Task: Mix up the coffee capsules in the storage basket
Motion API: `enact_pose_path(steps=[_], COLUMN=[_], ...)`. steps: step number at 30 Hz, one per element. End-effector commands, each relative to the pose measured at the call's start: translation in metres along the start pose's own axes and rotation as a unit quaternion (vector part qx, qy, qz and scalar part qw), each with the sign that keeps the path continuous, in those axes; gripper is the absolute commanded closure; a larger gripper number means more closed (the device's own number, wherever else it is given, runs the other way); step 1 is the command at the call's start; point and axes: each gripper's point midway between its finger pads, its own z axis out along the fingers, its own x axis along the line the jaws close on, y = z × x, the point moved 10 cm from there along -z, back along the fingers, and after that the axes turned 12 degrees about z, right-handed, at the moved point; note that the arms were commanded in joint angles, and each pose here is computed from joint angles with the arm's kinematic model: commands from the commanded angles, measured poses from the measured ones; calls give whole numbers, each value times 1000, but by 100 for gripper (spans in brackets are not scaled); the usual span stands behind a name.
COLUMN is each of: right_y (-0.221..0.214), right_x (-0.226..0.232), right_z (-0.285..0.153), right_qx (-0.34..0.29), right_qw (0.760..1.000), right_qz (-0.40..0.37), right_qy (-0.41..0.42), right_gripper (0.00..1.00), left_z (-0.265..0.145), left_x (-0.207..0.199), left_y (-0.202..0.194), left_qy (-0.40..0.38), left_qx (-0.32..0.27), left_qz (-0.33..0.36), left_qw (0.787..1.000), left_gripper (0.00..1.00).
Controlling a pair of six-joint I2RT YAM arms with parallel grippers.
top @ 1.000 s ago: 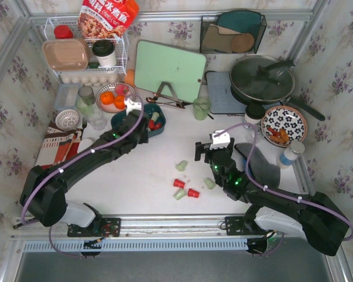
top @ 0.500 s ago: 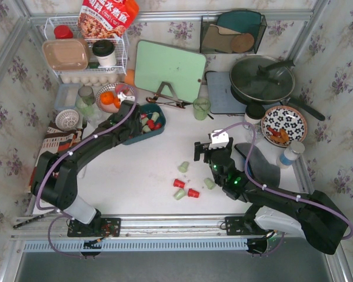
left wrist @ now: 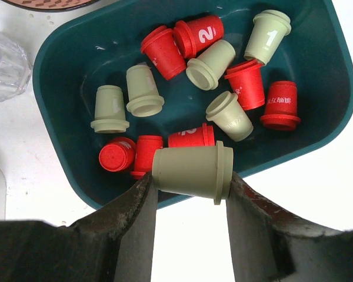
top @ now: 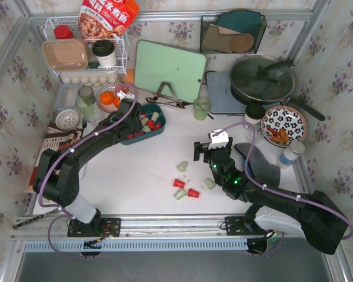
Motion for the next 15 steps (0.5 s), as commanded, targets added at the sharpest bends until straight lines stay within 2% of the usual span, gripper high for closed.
enact_pose_path(steps=[1, 5, 15], right_y=[5, 5, 6], right_x=[3, 3, 3], right_z=[1, 1, 2], right_qx=[-11, -11, -12], right_qw=[1000, 1000, 1000], right_qz=[9, 8, 7], right_qy=[3, 3, -2], right_gripper=[0, 0, 0], left_z=[1, 2, -11], left_x=[1, 3, 10], left_y=[5, 4, 5], left_qy=[1, 18, 27], left_qx=[-11, -10, -46], left_qz=[-3, -6, -20], left_qw=[1000, 1000, 998], left_gripper=[61, 41, 25])
